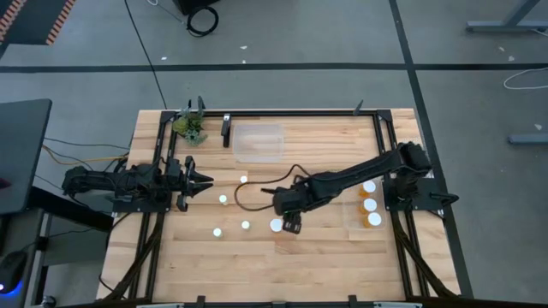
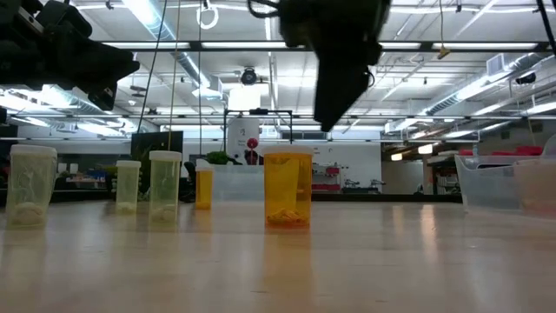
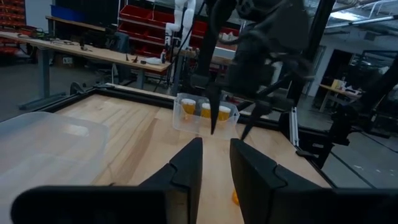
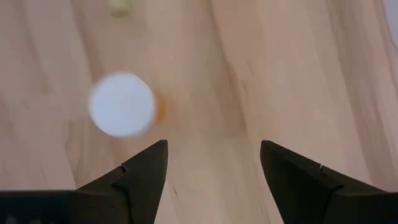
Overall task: Pick and place medicine bottles into bin by pill shape (circle, oval)
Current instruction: Put the large orange pill bottle into the bottom transparent bin
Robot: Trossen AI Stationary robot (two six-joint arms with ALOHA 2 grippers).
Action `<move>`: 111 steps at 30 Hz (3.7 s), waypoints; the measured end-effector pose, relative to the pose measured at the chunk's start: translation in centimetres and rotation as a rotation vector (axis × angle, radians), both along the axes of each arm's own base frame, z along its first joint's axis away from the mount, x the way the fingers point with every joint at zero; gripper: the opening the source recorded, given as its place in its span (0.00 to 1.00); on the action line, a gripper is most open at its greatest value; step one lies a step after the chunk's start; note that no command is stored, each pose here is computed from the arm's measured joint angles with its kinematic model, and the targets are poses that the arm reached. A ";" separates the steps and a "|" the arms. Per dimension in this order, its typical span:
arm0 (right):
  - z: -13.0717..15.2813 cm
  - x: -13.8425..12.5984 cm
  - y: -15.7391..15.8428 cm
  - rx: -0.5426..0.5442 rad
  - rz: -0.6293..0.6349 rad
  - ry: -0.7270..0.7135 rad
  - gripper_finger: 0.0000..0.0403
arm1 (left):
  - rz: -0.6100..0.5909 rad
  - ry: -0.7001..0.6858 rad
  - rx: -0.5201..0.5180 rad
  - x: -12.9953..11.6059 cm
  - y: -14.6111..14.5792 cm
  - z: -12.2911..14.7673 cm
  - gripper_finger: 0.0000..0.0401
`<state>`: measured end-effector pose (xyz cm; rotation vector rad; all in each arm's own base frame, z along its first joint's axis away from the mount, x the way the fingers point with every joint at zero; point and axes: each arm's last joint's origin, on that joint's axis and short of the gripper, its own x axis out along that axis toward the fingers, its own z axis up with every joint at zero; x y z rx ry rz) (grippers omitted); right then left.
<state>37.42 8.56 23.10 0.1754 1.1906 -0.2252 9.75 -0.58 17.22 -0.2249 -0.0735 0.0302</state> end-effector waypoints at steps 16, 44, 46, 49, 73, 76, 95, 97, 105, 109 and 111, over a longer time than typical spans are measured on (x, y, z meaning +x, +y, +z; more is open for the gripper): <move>-0.7 5.2 2.3 -0.076 0.312 -0.059 0.65 | 0.000 0.000 0.001 0.0 0.0 0.0 0.23; -3.6 5.1 4.3 -0.134 0.422 0.004 0.64 | 0.000 -0.001 0.000 0.0 0.0 0.0 0.22; -4.0 5.0 4.3 -0.117 0.413 0.010 0.64 | 0.000 -0.001 0.000 0.0 0.0 0.0 0.23; -4.7 4.6 4.1 -0.117 0.404 0.043 0.64 | 0.000 -0.001 0.001 0.0 0.0 0.0 0.22; -3.8 3.7 3.0 -0.103 0.271 0.108 0.56 | 0.000 -0.001 0.000 0.0 0.0 0.0 0.21; -2.8 3.0 2.7 -0.131 0.234 0.124 0.56 | 0.000 0.002 0.001 0.0 0.0 0.0 0.22; 0.7 -2.8 1.9 -0.209 0.069 0.147 0.56 | 0.000 -0.001 0.000 0.0 0.0 0.0 0.21; 1.1 -4.3 1.4 -0.192 0.022 0.128 0.56 | 0.000 -0.001 0.001 0.0 0.0 0.0 0.22; 2.6 -10.7 -0.1 -0.117 -0.149 0.075 0.56 | 0.000 -0.001 0.001 0.0 0.0 0.0 0.21; 3.1 -13.7 -0.7 -0.090 -0.226 0.046 0.56 | 0.000 -0.001 0.000 0.0 0.0 0.0 0.20; 3.0 -15.0 -1.0 -0.084 -0.255 0.039 0.56 | 0.000 -0.001 0.000 0.0 0.0 0.0 0.20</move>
